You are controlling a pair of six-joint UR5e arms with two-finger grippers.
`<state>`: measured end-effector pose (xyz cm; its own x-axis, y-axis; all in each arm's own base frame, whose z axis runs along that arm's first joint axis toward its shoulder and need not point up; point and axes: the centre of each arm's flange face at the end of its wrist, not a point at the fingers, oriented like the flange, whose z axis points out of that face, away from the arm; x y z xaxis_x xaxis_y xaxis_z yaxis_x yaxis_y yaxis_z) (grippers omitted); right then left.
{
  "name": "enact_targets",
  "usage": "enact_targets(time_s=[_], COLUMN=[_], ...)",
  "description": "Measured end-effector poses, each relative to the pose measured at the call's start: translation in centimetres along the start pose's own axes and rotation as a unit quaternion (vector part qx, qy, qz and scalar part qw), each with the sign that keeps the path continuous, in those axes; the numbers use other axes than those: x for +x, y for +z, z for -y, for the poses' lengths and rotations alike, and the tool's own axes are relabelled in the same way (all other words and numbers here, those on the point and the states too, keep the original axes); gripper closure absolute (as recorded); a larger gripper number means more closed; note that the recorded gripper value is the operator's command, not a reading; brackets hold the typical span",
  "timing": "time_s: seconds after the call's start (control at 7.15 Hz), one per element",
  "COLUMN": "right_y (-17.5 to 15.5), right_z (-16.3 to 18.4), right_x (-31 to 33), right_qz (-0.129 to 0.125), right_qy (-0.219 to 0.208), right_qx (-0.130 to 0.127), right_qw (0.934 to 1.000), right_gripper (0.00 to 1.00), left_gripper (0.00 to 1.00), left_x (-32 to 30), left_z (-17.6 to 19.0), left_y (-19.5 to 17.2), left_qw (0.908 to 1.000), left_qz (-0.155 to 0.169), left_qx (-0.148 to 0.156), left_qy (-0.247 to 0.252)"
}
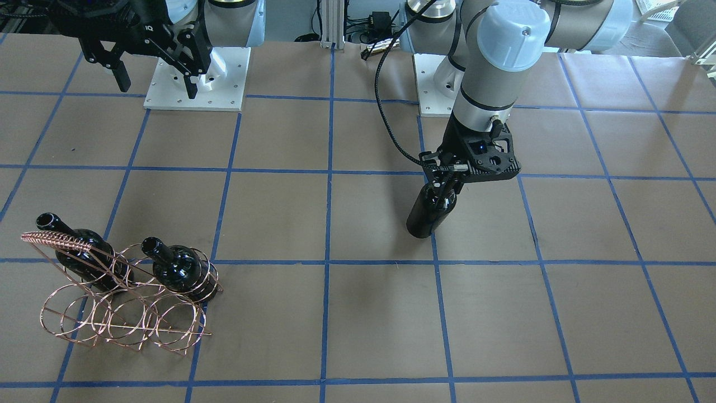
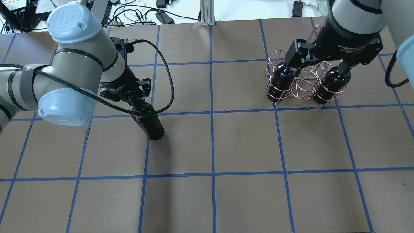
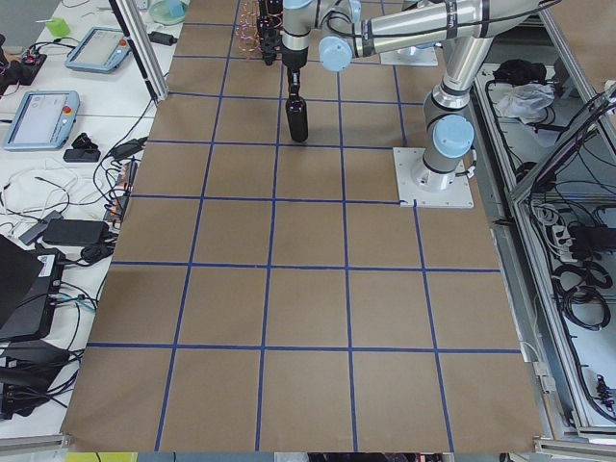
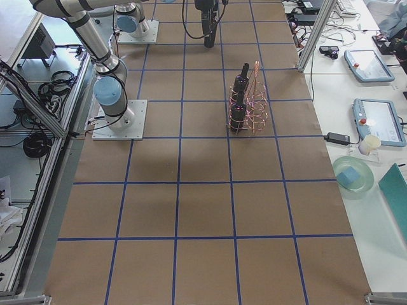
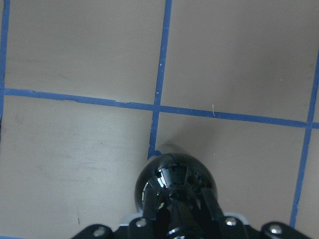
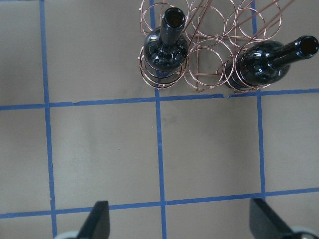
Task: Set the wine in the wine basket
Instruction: 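Lower the held bottle upright onto the table center with the left gripper, then open the left gripper and draw the left arm back from the bottle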
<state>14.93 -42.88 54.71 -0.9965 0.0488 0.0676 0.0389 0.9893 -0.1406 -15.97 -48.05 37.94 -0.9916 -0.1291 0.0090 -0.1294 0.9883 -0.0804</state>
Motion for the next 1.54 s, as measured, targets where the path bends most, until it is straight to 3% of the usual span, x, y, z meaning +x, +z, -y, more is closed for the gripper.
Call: enact_targets(time_s=[0.56, 0.7, 0.84, 1.26, 1.54], right_y=[0.0, 0.0, 0.0, -0.4, -0.5], right_z=[0.0, 0.0, 0.0, -0.1, 0.2], right_x=[0.0, 0.0, 0.0, -0.2, -0.4], right_qz=[0.0, 0.0, 0.0, -0.001, 0.001], right_qy=[0.0, 0.0, -0.001, -0.005, -0.017], right_qx=[0.0, 0.0, 0.0, 0.005, 0.01], right_qw=[1.0, 1.0, 1.0, 1.0, 0.9998], right_gripper=[0.0, 0.0, 0.0, 0.0, 0.0], left_gripper=[1.0, 0.84, 0.04, 0.0, 0.0], left_x=[0.1, 0.1, 0.2, 0.1, -0.4], left_z=[-0.4, -0.5, -0.5, -0.9, 1.4], left_y=[0.6, 0.7, 0.7, 0.7, -4.1], left_qw=[0.9999, 0.9999, 0.9999, 0.9992, 0.9998], left_qz=[0.001, 0.001, 0.001, 0.008, 0.003], left_qx=[-0.01, -0.011, -0.012, -0.039, -0.011], left_qy=[-0.007, -0.011, -0.012, -0.008, -0.013])
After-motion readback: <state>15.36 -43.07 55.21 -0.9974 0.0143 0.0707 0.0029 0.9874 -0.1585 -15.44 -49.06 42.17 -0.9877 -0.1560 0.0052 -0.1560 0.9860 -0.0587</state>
